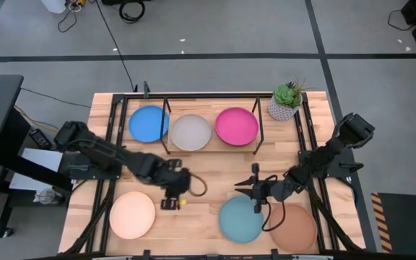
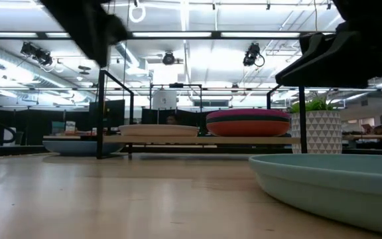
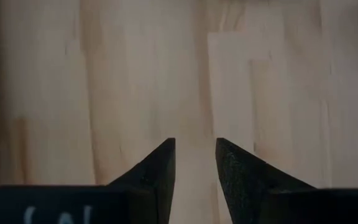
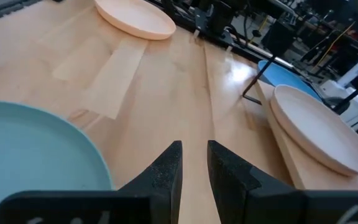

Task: Place and stack plates onto a shelf
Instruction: Stack the light orange plate on top of the gray plate on the shelf

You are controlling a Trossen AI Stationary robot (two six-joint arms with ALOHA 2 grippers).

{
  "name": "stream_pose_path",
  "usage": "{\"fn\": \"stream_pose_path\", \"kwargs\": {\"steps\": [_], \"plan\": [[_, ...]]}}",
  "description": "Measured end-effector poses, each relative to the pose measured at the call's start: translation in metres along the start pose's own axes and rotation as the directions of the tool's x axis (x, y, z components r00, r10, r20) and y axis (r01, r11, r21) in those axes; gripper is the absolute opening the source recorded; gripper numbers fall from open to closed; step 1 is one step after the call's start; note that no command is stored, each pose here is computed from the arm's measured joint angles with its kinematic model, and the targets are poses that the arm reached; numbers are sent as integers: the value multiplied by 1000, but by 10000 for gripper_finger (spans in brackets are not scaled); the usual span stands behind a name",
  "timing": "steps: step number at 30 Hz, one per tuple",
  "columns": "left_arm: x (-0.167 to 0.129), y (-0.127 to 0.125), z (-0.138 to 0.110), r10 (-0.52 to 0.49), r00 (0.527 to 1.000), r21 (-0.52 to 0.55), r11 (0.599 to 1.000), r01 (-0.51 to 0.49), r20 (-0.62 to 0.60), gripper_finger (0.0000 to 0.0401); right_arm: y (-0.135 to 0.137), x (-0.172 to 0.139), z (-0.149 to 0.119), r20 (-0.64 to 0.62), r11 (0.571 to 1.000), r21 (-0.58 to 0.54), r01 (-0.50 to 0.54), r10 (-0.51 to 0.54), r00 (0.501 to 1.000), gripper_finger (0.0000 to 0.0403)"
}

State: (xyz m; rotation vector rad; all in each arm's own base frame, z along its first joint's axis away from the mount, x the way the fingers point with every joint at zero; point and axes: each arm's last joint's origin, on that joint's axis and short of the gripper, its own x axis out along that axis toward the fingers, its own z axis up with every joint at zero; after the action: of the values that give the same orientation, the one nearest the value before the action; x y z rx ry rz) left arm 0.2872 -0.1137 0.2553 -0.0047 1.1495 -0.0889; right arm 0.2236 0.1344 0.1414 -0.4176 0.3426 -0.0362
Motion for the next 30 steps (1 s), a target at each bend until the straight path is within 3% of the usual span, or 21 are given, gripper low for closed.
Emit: {"fn": "stream_pose_path", "kwargs": {"steps": [4,10,16,23,30], "plan": [[-19,-4,-30,73,995,-91,994,-67,62,104,-6,5,1,16,999,-20,-26,26,1000,81],[-44,14,-72,163,976,-254,959,-123,145,70,-16,13,2,47,995,-14,-96,96,994,81],[-46,49,-105,351,932,-371,881,-294,94,58,-22,18,0,46,994,6,-111,110,993,81],[-34,95,-121,470,881,-481,759,-439,-62,90,-22,18,0,51,991,26,-132,131,990,81],[-28,125,-133,498,848,-478,709,-519,-182,138,-18,16,-1,38,987,61,-151,149,988,81]]}}
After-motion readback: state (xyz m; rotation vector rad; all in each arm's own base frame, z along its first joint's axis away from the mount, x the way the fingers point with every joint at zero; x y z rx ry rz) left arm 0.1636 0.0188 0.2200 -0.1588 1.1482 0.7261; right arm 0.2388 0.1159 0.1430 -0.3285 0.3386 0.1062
